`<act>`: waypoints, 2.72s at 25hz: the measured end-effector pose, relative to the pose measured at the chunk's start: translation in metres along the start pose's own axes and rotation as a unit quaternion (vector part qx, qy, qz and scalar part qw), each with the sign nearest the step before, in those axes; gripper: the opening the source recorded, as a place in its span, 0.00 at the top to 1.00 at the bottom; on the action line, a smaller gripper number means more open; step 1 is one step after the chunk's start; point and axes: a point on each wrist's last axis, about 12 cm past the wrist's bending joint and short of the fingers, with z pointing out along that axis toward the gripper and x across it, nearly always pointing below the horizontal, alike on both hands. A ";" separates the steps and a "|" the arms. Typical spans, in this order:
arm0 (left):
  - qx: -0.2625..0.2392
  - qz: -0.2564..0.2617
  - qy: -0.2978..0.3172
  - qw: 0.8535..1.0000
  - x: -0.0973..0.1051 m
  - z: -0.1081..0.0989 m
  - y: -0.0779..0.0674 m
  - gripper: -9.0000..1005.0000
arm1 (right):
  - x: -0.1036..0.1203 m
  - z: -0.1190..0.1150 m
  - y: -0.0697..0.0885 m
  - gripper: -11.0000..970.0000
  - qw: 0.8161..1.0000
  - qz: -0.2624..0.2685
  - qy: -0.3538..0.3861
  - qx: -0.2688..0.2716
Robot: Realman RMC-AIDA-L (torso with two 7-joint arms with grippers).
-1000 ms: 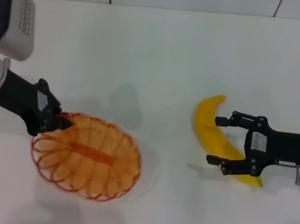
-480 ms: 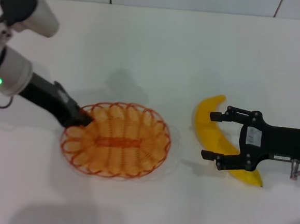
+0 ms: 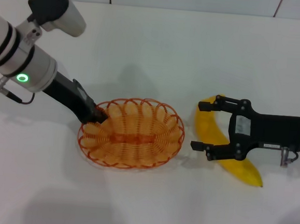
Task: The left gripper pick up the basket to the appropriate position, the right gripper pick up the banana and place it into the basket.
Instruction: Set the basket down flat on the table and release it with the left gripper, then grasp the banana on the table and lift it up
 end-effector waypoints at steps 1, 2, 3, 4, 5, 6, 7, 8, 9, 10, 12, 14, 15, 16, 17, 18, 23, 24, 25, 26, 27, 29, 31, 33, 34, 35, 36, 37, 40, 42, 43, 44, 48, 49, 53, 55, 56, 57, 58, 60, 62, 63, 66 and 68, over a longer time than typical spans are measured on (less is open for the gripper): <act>-0.001 0.002 0.002 1.000 0.000 0.003 0.000 0.92 | -0.001 0.001 -0.001 0.08 1.000 -0.001 0.000 -0.001; -0.003 0.006 0.003 1.000 -0.001 0.005 0.000 0.92 | -0.001 0.001 -0.001 0.08 1.000 -0.002 -0.001 -0.001; -0.005 0.011 0.004 1.000 -0.001 0.007 -0.001 0.92 | -0.002 0.002 -0.002 0.08 1.000 -0.002 -0.001 -0.001; -0.008 0.018 0.004 1.000 -0.003 0.009 -0.001 0.92 | -0.002 0.002 -0.002 0.08 1.000 -0.003 -0.002 -0.002; -0.009 0.026 0.003 1.000 -0.004 0.011 -0.002 0.92 | -0.003 0.002 -0.002 0.08 1.000 -0.003 -0.002 -0.002; -0.009 0.033 0.001 0.999 -0.006 0.012 -0.002 0.92 | -0.003 0.003 -0.003 0.08 1.000 -0.004 -0.002 -0.002; -0.008 0.039 -0.003 0.999 -0.007 0.013 -0.003 0.92 | -0.003 0.003 -0.003 0.08 1.000 -0.004 -0.002 -0.002; -0.007 0.043 -0.007 0.999 -0.009 0.013 -0.004 0.92 | -0.003 0.003 -0.003 0.08 1.000 -0.004 -0.003 -0.002; -0.006 0.045 -0.010 0.999 -0.009 0.014 -0.004 0.92 | -0.003 0.003 -0.002 0.08 1.000 -0.003 -0.003 -0.002; -0.005 0.045 -0.013 0.999 -0.010 0.014 -0.005 0.92 | -0.002 0.002 -0.002 0.08 1.000 -0.002 -0.003 -0.001; -0.004 0.045 -0.019 0.999 -0.012 0.013 -0.005 0.92 | -0.001 0.001 -0.001 0.08 1.000 -0.001 -0.002 0.000; -0.004 0.046 -0.020 0.999 -0.013 0.012 -0.005 0.92 | -0.001 0.001 -0.001 0.08 1.000 0.000 -0.002 0.001; -0.004 0.047 -0.019 0.999 -0.014 0.013 -0.005 0.92 | -0.001 0.001 -0.001 0.08 1.000 0.000 -0.002 0.001; -0.003 0.047 -0.018 0.999 -0.014 0.013 -0.005 0.92 | -0.001 0.001 -0.001 0.08 1.000 0.000 -0.002 0.001; -0.003 0.047 -0.017 0.999 -0.014 0.013 -0.006 0.92 | -0.001 0.001 -0.001 0.08 1.000 0.000 -0.002 0.000; -0.004 0.047 -0.016 0.999 -0.014 0.013 -0.006 0.92 | -0.001 0.001 -0.001 0.08 1.000 -0.001 -0.002 0.000; -0.005 0.045 -0.014 0.999 -0.013 0.013 -0.005 0.92 | -0.001 0.001 -0.001 0.08 1.000 -0.001 -0.001 -0.001; -0.006 0.045 -0.014 0.999 -0.013 0.013 -0.005 0.92 | -0.001 0.001 -0.001 0.08 1.000 -0.001 -0.001 -0.001; -0.006 0.045 -0.015 0.999 -0.013 0.013 -0.005 0.92 | -0.001 0.001 -0.001 0.08 1.000 -0.001 -0.001 -0.001; -0.006 0.045 -0.014 0.999 -0.013 0.013 -0.005 0.92 | -0.001 0.001 -0.001 0.08 1.000 -0.001 -0.001 -0.001; -0.007 0.046 -0.014 0.999 -0.013 0.013 -0.005 0.92 | -0.001 0.001 -0.001 0.08 1.000 -0.001 -0.001 -0.001; -0.009 0.047 -0.015 0.999 -0.014 0.012 -0.004 0.90 | -0.001 0.001 -0.001 0.08 1.000 -0.001 -0.001 -0.001; -0.012 0.047 -0.016 0.999 -0.014 0.012 -0.003 0.87 | -0.001 0.001 -0.001 0.08 1.000 -0.001 -0.001 -0.001; -0.014 0.047 -0.018 0.999 -0.014 0.012 -0.003 0.84 | -0.001 0.001 -0.001 0.08 1.000 0.000 -0.001 -0.001; -0.014 0.047 -0.018 0.999 -0.014 0.012 -0.003 0.83 | -0.001 0.001 0.000 0.08 1.000 0.000 -0.001 -0.001; -0.014 0.048 -0.018 0.999 -0.014 0.012 -0.003 0.81 | -0.001 0.001 0.000 0.08 1.000 0.000 -0.001 -0.001; -0.015 0.048 -0.018 0.999 -0.014 0.012 -0.003 0.80 | -0.001 0.001 0.000 0.08 1.000 0.000 -0.001 -0.001; -0.015 0.047 -0.018 0.999 -0.014 0.012 -0.002 0.78 | -0.001 0.001 0.000 0.08 1.000 0.000 -0.001 -0.001; -0.015 0.047 -0.020 0.999 -0.014 0.011 -0.002 0.76 | -0.001 0.001 0.000 0.08 1.000 0.000 -0.001 -0.001; -0.015 0.048 -0.020 0.999 -0.014 0.011 -0.002 0.76 | -0.001 0.001 -0.001 0.08 1.000 0.000 -0.001 0.000; -0.015 0.049 -0.020 0.999 -0.014 0.011 -0.003 0.76 | -0.001 0.001 -0.001 0.08 1.000 0.000 -0.001 0.000; -0.015 0.049 -0.020 0.999 -0.014 0.011 -0.003 0.76 | 0.000 0.001 -0.001 0.08 1.000 0.000 -0.001 0.000; -0.020 0.054 -0.029 0.998 -0.013 0.005 -0.004 0.67 | 0.002 -0.003 0.002 0.08 1.000 0.004 0.000 0.003; -0.021 0.056 -0.034 0.998 -0.012 0.001 -0.005 0.65 | 0.003 -0.004 0.002 0.08 1.000 0.005 0.000 0.005; -0.024 0.065 -0.079 0.994 -0.003 -0.023 -0.016 0.35 | 0.006 -0.009 0.004 0.08 1.000 0.013 -0.005 0.021; -0.028 0.069 -0.103 0.992 0.009 -0.038 -0.024 0.27 | 0.008 -0.013 0.006 0.08 0.999 0.018 -0.007 0.030; -0.028 0.069 -0.103 0.992 0.009 -0.038 -0.024 0.22 | 0.009 -0.016 0.007 0.08 0.999 0.021 -0.007 0.036; -0.042 0.076 -0.128 0.988 0.029 -0.056 -0.036 0.18 | 0.011 -0.019 0.007 0.08 0.999 0.023 -0.007 0.042; -0.046 0.078 -0.134 0.987 0.035 -0.059 -0.039 0.17 | 0.012 -0.022 0.008 0.08 0.998 0.025 -0.006 0.049; -0.055 0.083 -0.147 0.984 0.053 -0.066 -0.046 0.15 | 0.016 -0.028 0.010 0.08 0.998 0.031 -0.006 0.063; -0.058 0.092 -0.162 0.981 0.076 -0.067 -0.053 0.13 | 0.019 -0.034 0.013 0.08 0.996 0.038 -0.007 0.078; -0.060 0.106 -0.175 0.977 0.089 -0.068 -0.057 0.13 | 0.021 -0.037 0.015 0.08 0.995 0.043 -0.008 0.086; -0.069 0.121 -0.213 0.967 0.129 -0.065 -0.067 0.13 | 0.025 -0.043 0.018 0.08 0.993 0.052 -0.009 0.106; -0.078 0.099 -0.262 0.957 0.164 -0.059 -0.071 0.13 | 0.027 -0.045 0.019 0.08 0.992 0.056 -0.009 0.112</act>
